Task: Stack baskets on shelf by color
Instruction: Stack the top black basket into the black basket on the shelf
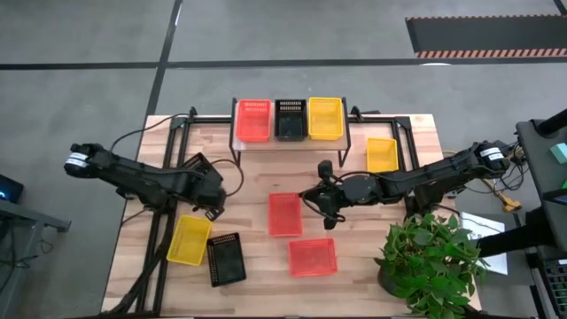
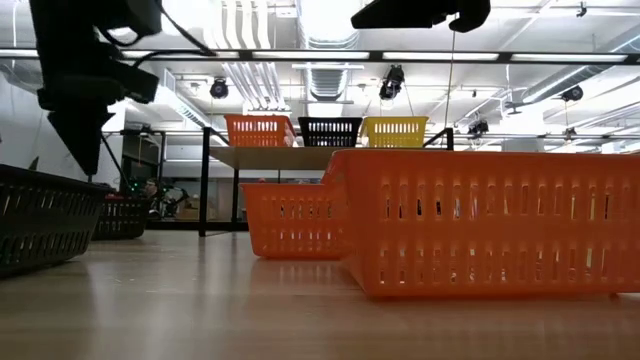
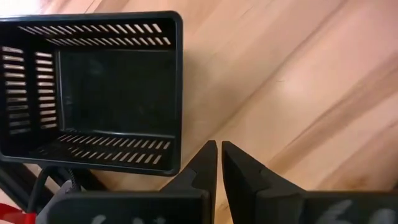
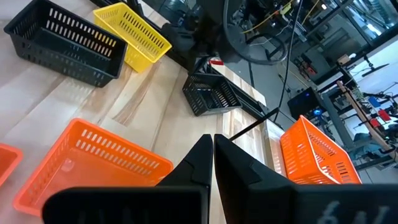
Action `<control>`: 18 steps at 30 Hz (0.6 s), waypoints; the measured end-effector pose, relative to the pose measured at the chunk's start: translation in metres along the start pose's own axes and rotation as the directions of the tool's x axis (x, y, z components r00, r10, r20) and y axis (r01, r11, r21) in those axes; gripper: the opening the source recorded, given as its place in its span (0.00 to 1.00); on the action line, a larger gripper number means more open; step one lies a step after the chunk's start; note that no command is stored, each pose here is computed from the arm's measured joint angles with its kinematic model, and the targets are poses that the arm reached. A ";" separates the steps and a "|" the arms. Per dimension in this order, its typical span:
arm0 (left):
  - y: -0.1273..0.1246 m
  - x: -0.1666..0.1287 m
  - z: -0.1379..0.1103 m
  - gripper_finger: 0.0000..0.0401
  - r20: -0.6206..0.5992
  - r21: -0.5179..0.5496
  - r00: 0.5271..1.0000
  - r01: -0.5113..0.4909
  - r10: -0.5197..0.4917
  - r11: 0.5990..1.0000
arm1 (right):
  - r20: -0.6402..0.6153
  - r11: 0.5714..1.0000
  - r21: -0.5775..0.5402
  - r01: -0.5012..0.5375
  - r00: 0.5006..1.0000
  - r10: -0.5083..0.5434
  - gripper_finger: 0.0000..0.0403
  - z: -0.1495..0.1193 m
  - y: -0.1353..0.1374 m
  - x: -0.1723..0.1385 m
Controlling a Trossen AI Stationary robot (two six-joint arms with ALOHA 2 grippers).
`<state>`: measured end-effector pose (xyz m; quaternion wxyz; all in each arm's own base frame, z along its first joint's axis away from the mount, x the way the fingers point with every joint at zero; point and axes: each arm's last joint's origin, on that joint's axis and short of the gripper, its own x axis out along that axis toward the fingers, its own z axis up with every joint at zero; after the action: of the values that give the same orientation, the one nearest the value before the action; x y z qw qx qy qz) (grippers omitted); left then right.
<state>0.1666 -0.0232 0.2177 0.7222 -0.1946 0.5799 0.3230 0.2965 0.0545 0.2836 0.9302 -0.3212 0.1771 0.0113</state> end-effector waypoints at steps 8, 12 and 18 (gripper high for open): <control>0.004 0.005 0.005 0.16 -0.032 -0.030 0.999 -0.035 0.034 0.999 | 0.000 1.000 0.006 -0.001 1.000 0.001 0.02 0.000 0.000 0.000; 0.010 0.004 0.008 0.31 -0.037 -0.072 0.999 -0.039 0.036 0.997 | -0.001 1.000 0.007 -0.001 1.000 0.001 0.02 0.000 0.000 0.000; 0.014 0.007 0.016 0.44 -0.013 -0.128 0.999 -0.046 0.044 0.991 | -0.001 1.000 0.006 -0.001 1.000 0.001 0.02 0.000 0.000 0.000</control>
<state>0.1689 -0.0012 0.2162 0.6976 -0.2292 0.5659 0.3748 0.2966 0.0545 0.2833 0.9311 -0.3182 0.1778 0.0111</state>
